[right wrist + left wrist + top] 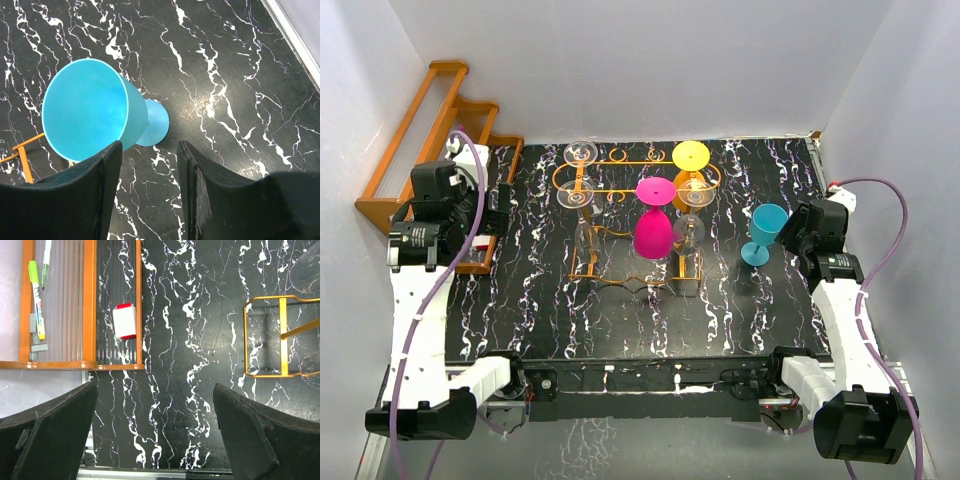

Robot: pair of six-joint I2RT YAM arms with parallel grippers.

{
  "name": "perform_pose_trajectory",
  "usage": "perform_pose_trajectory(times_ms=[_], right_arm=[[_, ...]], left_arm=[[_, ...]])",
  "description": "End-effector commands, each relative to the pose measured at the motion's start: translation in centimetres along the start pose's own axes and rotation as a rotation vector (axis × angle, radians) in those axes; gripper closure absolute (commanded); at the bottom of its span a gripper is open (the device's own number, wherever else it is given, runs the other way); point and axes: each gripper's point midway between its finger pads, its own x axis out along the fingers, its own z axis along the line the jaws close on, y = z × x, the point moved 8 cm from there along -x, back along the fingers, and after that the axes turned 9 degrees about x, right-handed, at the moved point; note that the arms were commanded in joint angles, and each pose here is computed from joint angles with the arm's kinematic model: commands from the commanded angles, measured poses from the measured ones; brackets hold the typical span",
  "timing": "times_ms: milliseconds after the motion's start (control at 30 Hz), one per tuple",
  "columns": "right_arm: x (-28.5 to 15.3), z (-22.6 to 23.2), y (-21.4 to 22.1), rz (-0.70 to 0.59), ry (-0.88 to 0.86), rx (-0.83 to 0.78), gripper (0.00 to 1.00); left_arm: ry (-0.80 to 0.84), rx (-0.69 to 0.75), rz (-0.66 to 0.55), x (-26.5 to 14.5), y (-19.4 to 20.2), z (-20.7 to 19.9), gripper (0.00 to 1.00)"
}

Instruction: Place the wine glass upside down on the wine glass rack

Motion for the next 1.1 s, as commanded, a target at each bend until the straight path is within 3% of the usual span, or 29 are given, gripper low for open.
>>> perform_pose_trajectory(times_ms=[0,333,500,1067], right_arm=[[-0.4,1.8,-2.9,-0.121,-0.084,0.041,0.5],[-2.3,2.3,-4.9,-0.207,-0.116,0.018,0.51],[-0.7,1.9,-4.4,-0.171,-0.051,0.016,0.5],[1.3,2.9,-4.2,-0.118,-0.085,0.023,0.55]], left_arm=[[-0.027,0.012,-0.034,0.0,-0.8,0.6,0.03],[-0.034,0.014,-0.01,0.2,-0.1,0.4,0.03],[-0.031,-0.006,-0.007,0.1,0.1,0.3,0.03],[-0.001,-0.039,-0.001,-0.3,0.6,-0.3,0.03]])
